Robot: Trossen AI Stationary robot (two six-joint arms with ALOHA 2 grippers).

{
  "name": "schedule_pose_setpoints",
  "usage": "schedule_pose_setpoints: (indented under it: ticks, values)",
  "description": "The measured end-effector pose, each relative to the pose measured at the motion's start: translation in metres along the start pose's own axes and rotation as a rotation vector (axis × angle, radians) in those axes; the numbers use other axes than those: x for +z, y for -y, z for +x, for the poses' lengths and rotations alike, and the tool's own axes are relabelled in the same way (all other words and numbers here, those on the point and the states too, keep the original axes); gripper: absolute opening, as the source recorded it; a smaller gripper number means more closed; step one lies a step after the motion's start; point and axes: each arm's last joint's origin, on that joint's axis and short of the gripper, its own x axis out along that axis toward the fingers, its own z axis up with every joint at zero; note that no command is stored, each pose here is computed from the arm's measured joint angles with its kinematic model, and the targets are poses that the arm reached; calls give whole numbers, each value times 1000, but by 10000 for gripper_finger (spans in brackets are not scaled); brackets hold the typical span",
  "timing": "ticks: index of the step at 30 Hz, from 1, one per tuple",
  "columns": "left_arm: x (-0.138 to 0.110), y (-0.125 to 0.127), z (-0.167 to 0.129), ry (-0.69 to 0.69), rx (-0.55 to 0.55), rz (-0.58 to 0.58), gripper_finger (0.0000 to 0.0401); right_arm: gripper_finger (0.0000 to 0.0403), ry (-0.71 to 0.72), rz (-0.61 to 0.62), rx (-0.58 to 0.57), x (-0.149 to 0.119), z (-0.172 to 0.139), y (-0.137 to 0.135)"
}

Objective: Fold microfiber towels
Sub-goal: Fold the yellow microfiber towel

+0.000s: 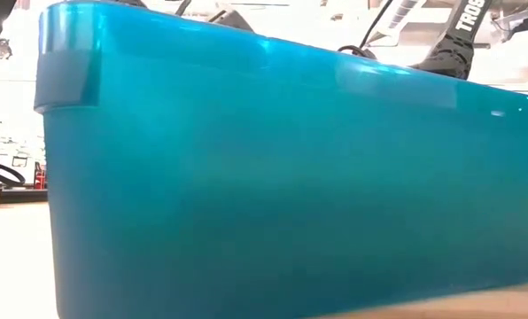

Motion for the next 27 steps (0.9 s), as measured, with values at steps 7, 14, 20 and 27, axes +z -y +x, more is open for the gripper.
schedule_pose_setpoints:
  ticks: [7, 14, 20, 27]
  values:
    - [-6, 0, 10, 14, 3, -6, 0, 14, -52, 17, 13, 8, -2, 4]
    - [-14, 2, 21, 9, -47, -59, 0, 7, -40, -28, 7, 31, -11, 12]
    - [-18, 1, 20, 4, -41, -62, 0, 9, 29, -137, -25, 56, -18, 19]
    - [-19, 1, 20, -1, -49, -52, 0, 13, 56, -209, -25, 65, -2, 28]
